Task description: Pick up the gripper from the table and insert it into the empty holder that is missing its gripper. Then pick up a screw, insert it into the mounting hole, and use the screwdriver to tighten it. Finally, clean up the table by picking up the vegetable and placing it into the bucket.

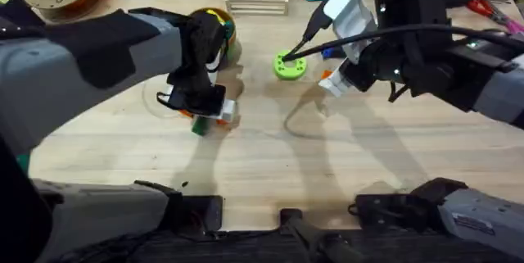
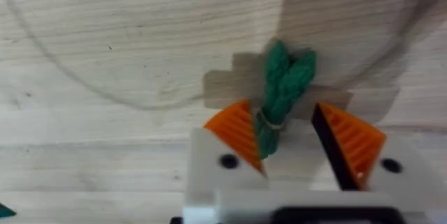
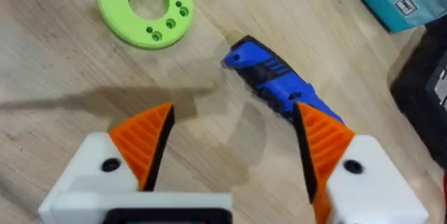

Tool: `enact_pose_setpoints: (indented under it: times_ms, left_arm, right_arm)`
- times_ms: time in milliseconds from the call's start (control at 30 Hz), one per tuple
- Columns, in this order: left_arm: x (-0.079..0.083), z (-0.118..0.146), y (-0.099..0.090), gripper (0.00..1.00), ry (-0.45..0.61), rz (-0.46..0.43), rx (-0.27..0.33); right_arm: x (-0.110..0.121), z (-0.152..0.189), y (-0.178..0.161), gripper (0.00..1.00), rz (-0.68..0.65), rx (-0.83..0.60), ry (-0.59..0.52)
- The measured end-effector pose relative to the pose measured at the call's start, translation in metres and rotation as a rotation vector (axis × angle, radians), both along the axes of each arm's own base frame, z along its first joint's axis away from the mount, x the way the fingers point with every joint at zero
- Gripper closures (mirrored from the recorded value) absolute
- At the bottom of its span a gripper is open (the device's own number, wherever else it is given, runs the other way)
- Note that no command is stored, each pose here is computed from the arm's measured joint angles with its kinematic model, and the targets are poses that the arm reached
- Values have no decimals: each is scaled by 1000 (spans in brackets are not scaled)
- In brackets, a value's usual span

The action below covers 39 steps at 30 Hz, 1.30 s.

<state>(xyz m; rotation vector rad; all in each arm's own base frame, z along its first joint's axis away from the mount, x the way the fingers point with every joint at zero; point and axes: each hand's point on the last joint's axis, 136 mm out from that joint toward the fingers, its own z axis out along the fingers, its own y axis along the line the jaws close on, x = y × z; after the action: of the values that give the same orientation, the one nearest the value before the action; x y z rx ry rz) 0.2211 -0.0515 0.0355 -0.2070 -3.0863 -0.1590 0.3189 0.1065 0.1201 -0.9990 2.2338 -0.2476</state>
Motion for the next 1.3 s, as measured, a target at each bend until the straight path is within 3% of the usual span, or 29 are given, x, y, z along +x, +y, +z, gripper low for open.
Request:
enact_pose_setpoints:
  times_ms: [100,167,200,400,567,700,800,867,967,1100,1300]
  left_arm:
    - [-1,-2,0,650,7,1,2]
    - [0,-1,0,943,6,2,1]
    - [0,-1,0,976,5,1,2]
    - [-5,12,1,978,46,1,11]
    - [4,62,-2,978,56,1,10]
    - [37,113,-12,978,-76,1,-31]
    - [71,142,-23,978,-234,0,-79]
    - [101,161,-32,978,-377,0,-122]
    - [135,177,-40,978,-525,20,-166]
    - [161,181,-34,978,-617,126,-160]
    - [175,148,-20,978,-568,388,-127]
  right_arm:
    - [0,0,0,12,0,0,0]
    - [0,0,0,12,0,0,1]
    - [0,0,0,12,0,0,1]
    - [0,0,0,12,0,0,1]
    - [0,0,0,12,0,0,1]
    - [0,0,0,12,0,-1,1]
    - [0,0,0,12,0,-1,1]
    - [0,0,0,12,0,-1,1]
    - [0,0,0,12,0,-1,2]
    - [0,0,0,12,0,-1,2]
    - [0,0,0,12,0,-1,2]
